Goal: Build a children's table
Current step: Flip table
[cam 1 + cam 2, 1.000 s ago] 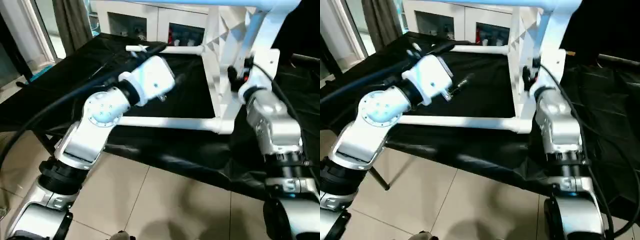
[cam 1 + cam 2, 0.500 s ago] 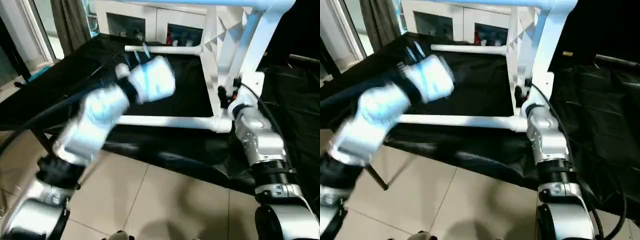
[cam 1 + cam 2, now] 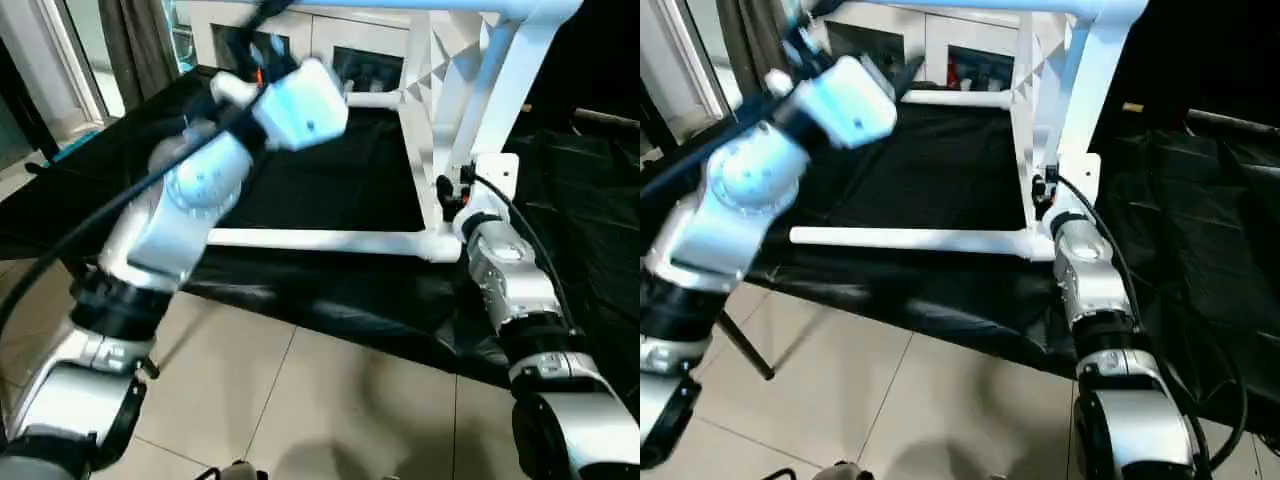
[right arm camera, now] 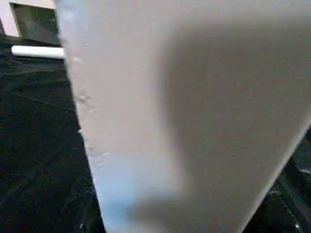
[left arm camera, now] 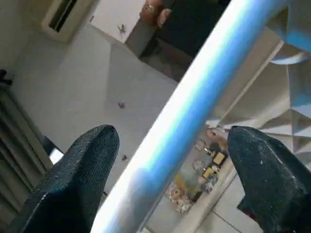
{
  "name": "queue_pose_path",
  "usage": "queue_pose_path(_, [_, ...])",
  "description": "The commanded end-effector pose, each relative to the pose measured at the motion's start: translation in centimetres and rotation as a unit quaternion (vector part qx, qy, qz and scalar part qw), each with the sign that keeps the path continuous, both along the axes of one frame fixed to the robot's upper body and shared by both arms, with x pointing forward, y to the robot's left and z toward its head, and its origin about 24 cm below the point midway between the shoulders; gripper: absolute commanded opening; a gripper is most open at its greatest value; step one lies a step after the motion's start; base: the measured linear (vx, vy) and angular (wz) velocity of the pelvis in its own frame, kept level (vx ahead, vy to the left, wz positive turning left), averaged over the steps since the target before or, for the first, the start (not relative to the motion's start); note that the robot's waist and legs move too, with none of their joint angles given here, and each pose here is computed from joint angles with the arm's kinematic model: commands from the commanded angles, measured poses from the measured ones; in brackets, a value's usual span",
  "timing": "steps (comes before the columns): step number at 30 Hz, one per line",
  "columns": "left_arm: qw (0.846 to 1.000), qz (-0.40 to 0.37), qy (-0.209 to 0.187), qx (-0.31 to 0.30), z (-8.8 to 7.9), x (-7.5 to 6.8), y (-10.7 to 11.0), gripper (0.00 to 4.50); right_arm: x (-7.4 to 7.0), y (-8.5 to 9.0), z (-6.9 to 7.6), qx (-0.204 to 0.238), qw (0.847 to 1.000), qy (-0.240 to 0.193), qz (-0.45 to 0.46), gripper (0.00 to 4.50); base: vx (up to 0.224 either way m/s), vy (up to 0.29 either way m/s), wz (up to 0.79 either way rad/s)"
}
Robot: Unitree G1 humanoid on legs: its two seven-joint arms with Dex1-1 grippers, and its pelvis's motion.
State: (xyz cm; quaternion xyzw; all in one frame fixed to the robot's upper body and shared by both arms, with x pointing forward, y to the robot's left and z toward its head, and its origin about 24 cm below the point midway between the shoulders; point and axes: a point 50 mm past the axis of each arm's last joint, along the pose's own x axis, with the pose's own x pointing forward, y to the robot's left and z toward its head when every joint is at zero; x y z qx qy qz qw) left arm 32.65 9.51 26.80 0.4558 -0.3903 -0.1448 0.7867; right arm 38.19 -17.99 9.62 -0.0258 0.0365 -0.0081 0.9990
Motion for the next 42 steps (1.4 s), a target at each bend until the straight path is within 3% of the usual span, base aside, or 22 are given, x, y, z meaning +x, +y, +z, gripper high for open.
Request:
queue_pose_path(1, [1.0,0.002,-0.019,0.001,0.9,0.1,-0.1,4.12,0.4,-0.4,1.2,-0.01,1.0,-0.024,-0.004,1.92,0.0,0.0,0.0])
queue_pose_path(4, [0.999,0.018,-0.018,0.02,0.7,0.6,0.1,4.12,0.4,-0.3,1.1,-0.01,1.0,-0.027,-0.002,1.91,0.0,0.0,0.0])
queue_pose_path(7, [0.997,0.066,0.003,0.049,-0.1,2.2,1.2,4.12,0.5,-0.1,1.2,-0.008,0.999,-0.035,0.003,1.91,0.0,0.0,0.0])
queue_pose_path(12, [0.991,0.12,-0.005,0.052,0.1,3.9,2.6,4.12,0.6,0.1,1.5,0.011,0.999,-0.041,0.008,1.91,0.0,0.0,0.0])
queue_pose_path(18, [0.991,0.128,0.0,0.042,0.3,5.0,2.5,4.12,0.7,0.4,1.9,0.008,0.998,-0.052,0.016,1.89,0.0,0.0,0.0])
queue_pose_path(28, [0.993,0.117,-0.005,0.02,1.0,5.5,1.6,4.12,0.4,0.5,1.9,0.003,0.998,-0.059,0.023,1.89,0.0,0.0,0.0])
queue_pose_path(35, [0.995,0.102,0.009,-0.014,1.3,5.6,2.1,3.55,0.4,0.0,2.4,-0.005,0.997,-0.069,0.02,1.89,0.0,0.0,0.0])
queue_pose_path(42, [0.99,0.143,0.017,-0.008,1.3,6.3,3.1,3.08,0.4,-0.2,3.2,-0.017,0.996,-0.088,0.024,1.89,0.0,0.0,0.0])
